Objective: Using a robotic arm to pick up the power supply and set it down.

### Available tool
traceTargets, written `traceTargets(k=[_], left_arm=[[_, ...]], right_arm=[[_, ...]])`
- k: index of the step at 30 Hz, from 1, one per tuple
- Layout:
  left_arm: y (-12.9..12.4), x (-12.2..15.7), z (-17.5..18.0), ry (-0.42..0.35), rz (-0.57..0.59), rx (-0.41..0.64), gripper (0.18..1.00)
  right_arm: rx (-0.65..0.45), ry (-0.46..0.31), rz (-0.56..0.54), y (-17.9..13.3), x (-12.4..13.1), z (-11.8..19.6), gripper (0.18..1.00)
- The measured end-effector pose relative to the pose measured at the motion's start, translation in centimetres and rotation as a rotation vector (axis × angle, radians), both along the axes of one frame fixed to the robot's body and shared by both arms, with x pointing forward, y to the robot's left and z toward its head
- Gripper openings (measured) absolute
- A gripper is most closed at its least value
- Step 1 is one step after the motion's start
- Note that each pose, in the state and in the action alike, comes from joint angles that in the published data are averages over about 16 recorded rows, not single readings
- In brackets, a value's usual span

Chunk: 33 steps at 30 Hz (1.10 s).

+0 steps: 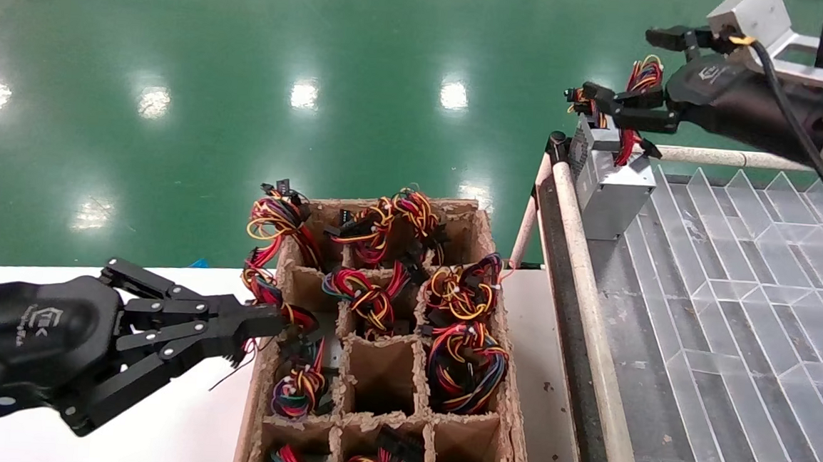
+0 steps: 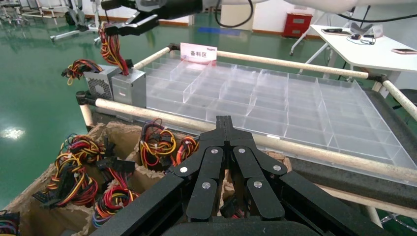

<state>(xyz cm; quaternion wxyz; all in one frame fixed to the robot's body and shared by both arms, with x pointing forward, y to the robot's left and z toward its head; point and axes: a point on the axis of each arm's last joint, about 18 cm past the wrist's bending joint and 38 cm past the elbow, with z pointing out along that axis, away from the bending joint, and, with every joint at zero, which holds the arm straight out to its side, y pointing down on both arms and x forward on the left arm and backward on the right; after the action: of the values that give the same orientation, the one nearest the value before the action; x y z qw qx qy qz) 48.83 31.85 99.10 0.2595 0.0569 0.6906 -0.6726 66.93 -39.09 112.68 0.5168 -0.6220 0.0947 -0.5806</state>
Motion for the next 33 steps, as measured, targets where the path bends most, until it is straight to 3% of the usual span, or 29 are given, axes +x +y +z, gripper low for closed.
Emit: traceTargets(k=[17, 23, 33], left_arm=[[0.0, 0.0, 0.0, 0.0, 0.0, 0.0, 0.215], [0.0, 0.0, 0.0, 0.0, 0.0, 0.0, 0.259], [0.0, 0.0, 0.0, 0.0, 0.0, 0.0, 0.424]], right_arm=[[0.028, 0.025, 0.232, 2.0, -4.5, -3.8, 1.0], [0.023, 0.049, 0.323, 3.0, -6.6, -5.3, 1.0], [0.0, 0.111, 0.483, 5.0, -10.6, -8.1, 1.0]])
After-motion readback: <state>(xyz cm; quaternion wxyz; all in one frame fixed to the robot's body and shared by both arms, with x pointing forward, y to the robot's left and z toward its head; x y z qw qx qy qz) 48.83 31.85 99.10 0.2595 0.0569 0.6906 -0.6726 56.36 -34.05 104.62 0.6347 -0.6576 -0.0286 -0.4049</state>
